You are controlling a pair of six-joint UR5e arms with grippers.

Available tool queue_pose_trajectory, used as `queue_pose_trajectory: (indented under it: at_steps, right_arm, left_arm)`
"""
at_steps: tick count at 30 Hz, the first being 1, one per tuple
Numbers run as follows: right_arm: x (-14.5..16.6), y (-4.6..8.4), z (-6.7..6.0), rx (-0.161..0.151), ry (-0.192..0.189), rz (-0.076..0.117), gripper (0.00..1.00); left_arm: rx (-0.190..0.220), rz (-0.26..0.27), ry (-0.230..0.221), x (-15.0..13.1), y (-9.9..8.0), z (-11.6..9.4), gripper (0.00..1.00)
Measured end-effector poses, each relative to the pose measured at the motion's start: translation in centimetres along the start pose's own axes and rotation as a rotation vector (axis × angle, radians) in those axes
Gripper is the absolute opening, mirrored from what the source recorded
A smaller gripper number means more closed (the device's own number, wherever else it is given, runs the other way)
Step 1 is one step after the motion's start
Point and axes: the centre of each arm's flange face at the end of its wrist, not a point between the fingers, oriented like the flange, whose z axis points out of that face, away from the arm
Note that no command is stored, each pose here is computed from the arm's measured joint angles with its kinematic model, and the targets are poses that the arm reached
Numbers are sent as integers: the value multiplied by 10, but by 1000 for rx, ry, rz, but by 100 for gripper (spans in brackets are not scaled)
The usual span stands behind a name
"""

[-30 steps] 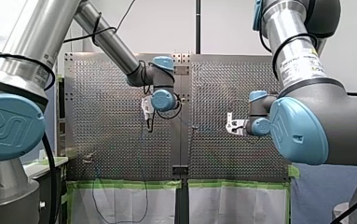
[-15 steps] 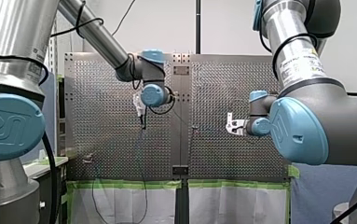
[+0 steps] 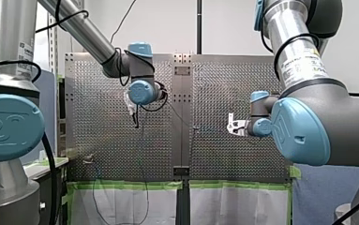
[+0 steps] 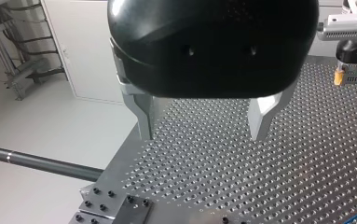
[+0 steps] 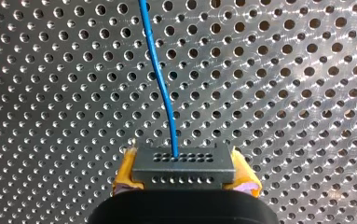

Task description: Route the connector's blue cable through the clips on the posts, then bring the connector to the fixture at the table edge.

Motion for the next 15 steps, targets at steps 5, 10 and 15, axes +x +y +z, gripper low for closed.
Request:
queue_pose_trajectory:
  at_steps: [5,10,15]
  right_arm:
    - [0,-2,0,2,0,0,0]
    - [0,-3,0,5,-1,-1,0]
    - [0,-4,0,5,-1,-1,0]
  left_arm:
    - [1,-1,3,0,10,-13,100]
    - [22,-19,11,11,20,-22,100]
    - [29,-34,24,25,30,-30,100]
